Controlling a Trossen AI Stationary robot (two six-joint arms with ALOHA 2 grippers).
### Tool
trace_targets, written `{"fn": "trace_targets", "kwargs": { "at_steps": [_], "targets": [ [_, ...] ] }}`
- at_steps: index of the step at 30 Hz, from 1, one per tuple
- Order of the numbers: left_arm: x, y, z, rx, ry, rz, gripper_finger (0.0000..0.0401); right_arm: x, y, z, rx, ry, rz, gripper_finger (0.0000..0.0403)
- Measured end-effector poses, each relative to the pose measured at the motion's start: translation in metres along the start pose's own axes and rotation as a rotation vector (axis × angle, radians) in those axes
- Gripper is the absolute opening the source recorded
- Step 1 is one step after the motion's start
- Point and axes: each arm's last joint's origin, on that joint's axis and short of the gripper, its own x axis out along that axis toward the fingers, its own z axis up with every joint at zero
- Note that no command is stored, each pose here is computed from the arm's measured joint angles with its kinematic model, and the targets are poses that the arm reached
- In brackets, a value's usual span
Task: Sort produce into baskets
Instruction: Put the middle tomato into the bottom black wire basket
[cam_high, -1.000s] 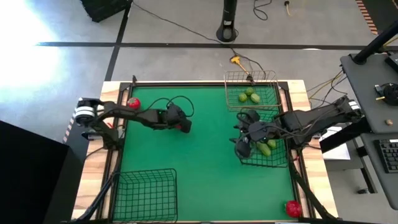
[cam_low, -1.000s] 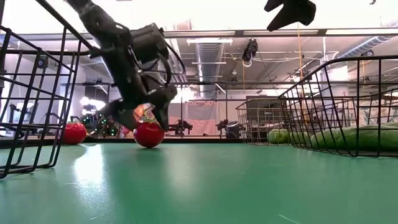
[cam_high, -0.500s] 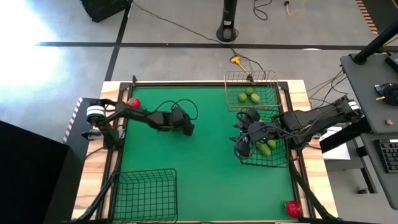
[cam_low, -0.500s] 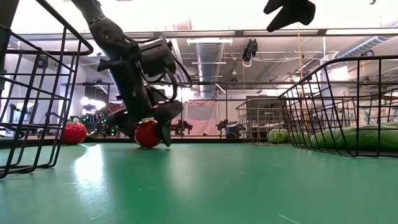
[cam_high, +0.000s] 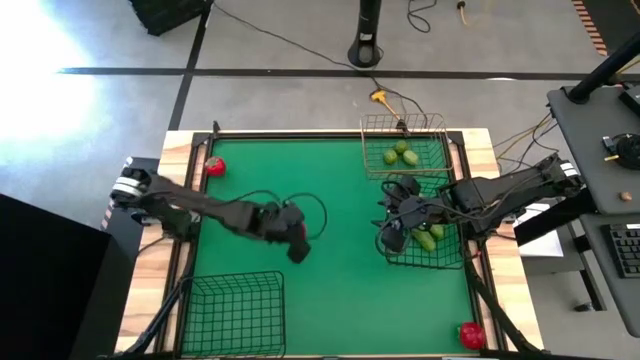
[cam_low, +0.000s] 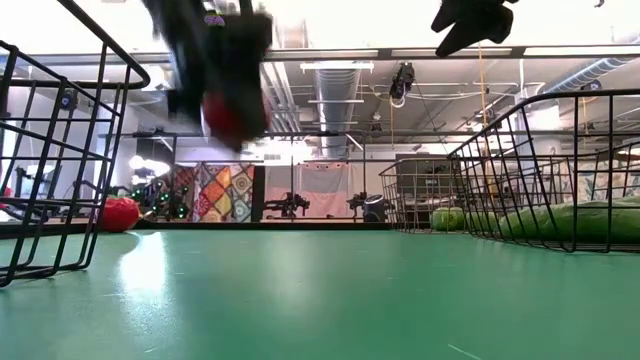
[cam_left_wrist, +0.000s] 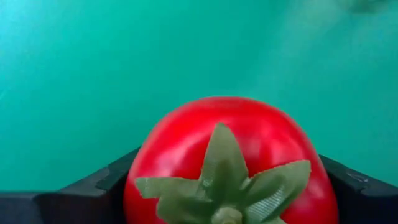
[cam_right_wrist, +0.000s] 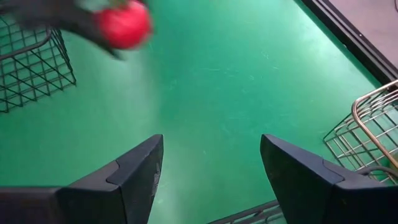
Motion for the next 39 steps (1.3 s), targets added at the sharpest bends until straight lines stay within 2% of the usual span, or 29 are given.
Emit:
{"fn": "trace_targets", "kwargs": {
  "at_steps": [3, 6, 8, 10, 13, 16, 18, 21, 23, 26, 32, 36, 39],
  "targets": [
    [-0.051, -0.034, -0.002, 0.169, -0.013, -0.065, 0.0295, 0.0, 0.0, 0.0, 0.01, 0.0, 0.001, 0.0257],
    [-0.092, -0.064, -0.021, 0.372, 0.0, -0.127, 0.0299, -0.001, 0.0, 0.001, 0.01, -0.003, 0.003, 0.0253],
    [-0.112, -0.079, -0.034, 0.376, 0.019, -0.172, 0.0299, -0.001, 0.0, 0.001, 0.018, 0.001, 0.005, 0.0251],
    [-0.13, -0.09, -0.044, 0.326, 0.034, -0.21, 0.03, -0.001, 0.001, 0.0, 0.034, 0.012, 0.025, 0.0249],
    [-0.143, -0.107, -0.066, 0.278, 0.073, -0.234, 0.03, -0.001, 0.001, 0.0, 0.051, 0.024, 0.046, 0.0246],
    [-0.145, -0.116, -0.093, 0.299, 0.131, -0.2, 0.03, -0.001, 0.002, 0.0, 0.064, 0.027, 0.051, 0.0247],
    [-0.143, -0.115, -0.107, 0.3, 0.147, -0.135, 0.03, -0.001, 0.002, 0.0, 0.077, 0.029, 0.054, 0.0246],
    [-0.123, -0.113, -0.126, 0.266, 0.182, -0.004, 0.03, -0.001, 0.002, 0.0, 0.085, 0.031, 0.058, 0.0244],
    [-0.113, -0.117, -0.136, 0.251, 0.222, 0.022, 0.03, -0.002, 0.002, 0.001, 0.087, 0.036, 0.074, 0.0244],
    [-0.103, -0.123, -0.148, 0.204, 0.31, 0.033, 0.03, -0.006, 0.003, 0.006, 0.087, 0.02, 0.09, 0.0246],
    [-0.08, -0.122, -0.167, 0.069, 0.492, 0.17, 0.03, -0.021, 0.005, 0.022, 0.038, -0.043, 0.124, 0.0242],
    [-0.07, -0.114, -0.175, 0.014, 0.484, 0.231, 0.03, -0.027, 0.006, 0.028, -0.03, -0.073, 0.134, 0.0238],
    [-0.066, -0.108, -0.176, -0.073, 0.45, 0.247, 0.03, -0.027, 0.006, 0.029, -0.078, -0.084, 0.128, 0.0237]
  ]
}}
